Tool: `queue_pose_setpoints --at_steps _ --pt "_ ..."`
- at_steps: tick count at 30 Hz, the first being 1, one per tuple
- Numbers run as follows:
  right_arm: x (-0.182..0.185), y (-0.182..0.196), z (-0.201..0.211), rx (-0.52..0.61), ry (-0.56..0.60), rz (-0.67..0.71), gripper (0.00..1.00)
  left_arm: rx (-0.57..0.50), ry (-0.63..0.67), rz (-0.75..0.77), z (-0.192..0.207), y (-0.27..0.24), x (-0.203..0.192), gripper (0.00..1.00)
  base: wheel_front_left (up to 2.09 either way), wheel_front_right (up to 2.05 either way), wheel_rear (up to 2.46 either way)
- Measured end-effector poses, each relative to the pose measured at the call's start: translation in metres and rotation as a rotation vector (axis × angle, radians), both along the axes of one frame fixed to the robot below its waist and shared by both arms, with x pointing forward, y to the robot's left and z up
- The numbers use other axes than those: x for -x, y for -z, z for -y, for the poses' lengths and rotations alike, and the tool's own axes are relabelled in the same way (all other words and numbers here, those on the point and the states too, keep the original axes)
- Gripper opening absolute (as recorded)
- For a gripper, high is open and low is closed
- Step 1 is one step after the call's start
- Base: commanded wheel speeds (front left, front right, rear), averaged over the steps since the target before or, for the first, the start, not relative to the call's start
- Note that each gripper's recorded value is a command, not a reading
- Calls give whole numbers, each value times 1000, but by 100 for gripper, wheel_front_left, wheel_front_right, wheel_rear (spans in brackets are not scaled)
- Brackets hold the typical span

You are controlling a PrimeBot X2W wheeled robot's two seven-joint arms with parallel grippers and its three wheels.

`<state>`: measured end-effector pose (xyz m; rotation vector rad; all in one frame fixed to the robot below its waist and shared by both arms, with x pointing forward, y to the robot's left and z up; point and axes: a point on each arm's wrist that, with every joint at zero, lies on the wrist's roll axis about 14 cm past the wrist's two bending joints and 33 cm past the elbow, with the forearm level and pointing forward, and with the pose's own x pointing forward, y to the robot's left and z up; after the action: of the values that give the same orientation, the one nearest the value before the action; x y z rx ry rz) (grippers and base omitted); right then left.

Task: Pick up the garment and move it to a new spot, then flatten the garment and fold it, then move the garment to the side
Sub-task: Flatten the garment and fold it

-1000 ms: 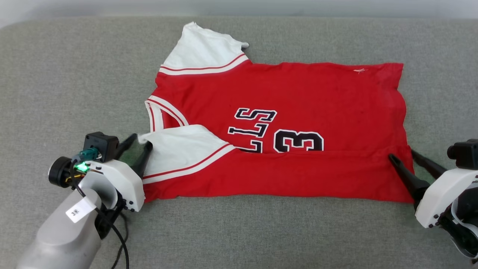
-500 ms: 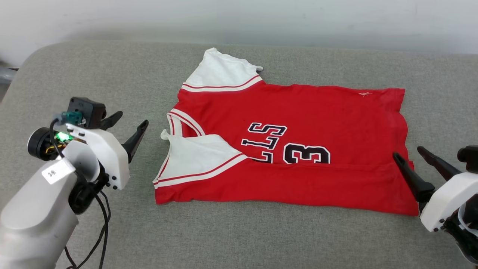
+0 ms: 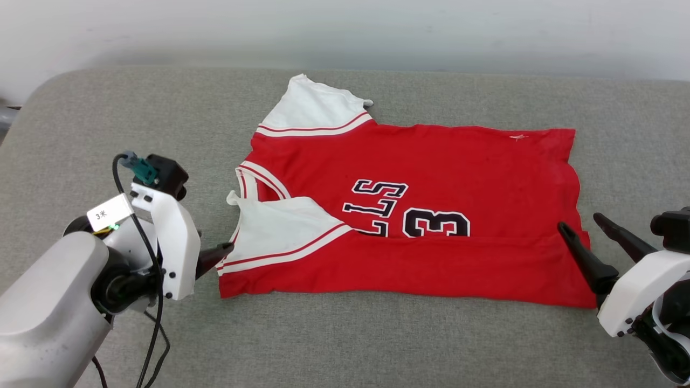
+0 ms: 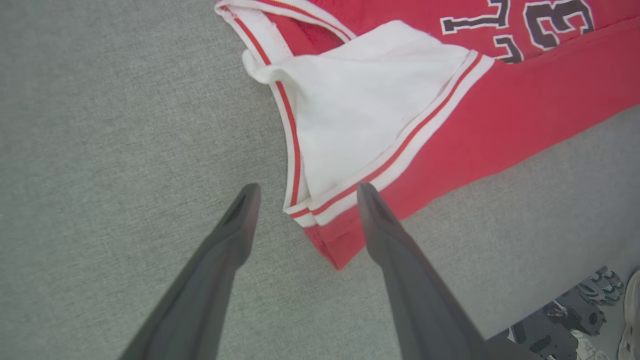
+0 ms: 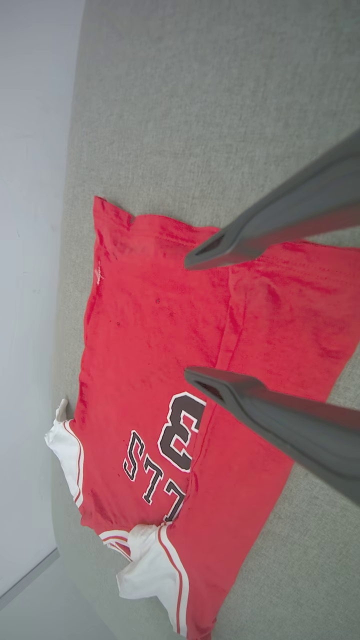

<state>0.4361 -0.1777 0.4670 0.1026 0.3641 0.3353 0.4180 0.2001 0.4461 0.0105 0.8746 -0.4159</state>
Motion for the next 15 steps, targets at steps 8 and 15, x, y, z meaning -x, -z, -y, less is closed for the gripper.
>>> queue_pose_setpoints --at_steps 8,15 --pt "3 10 3 -5 13 -32 100 -19 15 -192 6 41 19 100 0 0 0" --pt "3 19 4 -4 17 -55 100 -37 1 -299 5 75 29 100 0 0 0"
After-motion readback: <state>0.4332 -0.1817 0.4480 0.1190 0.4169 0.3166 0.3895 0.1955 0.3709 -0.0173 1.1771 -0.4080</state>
